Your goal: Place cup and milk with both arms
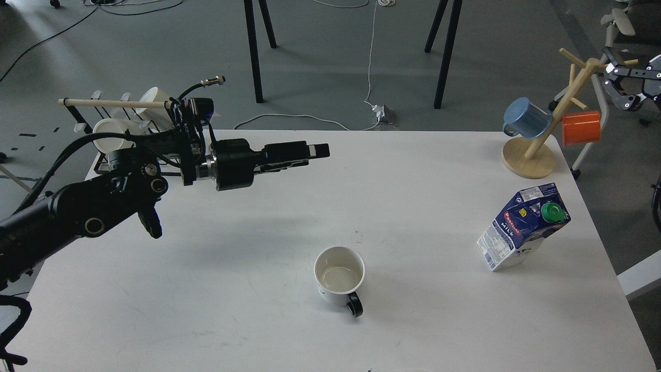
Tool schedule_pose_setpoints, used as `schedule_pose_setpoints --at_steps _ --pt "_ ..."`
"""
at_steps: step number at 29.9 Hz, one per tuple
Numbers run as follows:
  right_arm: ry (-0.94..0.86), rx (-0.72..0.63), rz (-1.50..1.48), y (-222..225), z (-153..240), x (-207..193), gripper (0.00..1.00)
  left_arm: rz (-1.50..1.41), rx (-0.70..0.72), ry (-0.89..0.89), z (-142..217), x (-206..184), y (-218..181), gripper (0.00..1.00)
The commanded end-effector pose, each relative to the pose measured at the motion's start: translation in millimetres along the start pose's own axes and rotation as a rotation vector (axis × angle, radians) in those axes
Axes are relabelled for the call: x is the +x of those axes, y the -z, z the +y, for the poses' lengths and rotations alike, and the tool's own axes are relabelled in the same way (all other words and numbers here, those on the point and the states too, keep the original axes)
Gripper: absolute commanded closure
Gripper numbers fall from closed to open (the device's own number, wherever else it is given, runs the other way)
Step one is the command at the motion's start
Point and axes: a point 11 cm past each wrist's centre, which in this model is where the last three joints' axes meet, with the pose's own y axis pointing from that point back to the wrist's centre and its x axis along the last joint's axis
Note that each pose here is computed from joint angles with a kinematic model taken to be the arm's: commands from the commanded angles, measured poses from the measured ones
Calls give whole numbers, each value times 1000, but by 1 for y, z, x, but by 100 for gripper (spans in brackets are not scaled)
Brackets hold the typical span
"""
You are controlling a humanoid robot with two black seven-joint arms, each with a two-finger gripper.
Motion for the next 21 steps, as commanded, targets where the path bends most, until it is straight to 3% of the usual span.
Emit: schedule_pose_setpoints --at_steps 1,6,10,13,17,21 --pt "-3 53 -2 17 -2 1 1 152 -43 -146 33 23 6 2" --pt "-48 172 -92 46 2 10 1 331 -157 -339 68 52 3 1" --pt "-180 274 -351 41 23 38 1 442 -290 -499 95 75 -3 1" --pt "-294 326 -515 26 48 61 1 455 -312 -546 107 79 -1 1" --pt "-431 340 -688 4 92 78 1 476 -289 -559 113 72 11 1" --pt "-535 268 -808 -21 135 71 1 528 -279 -568 113 56 27 1"
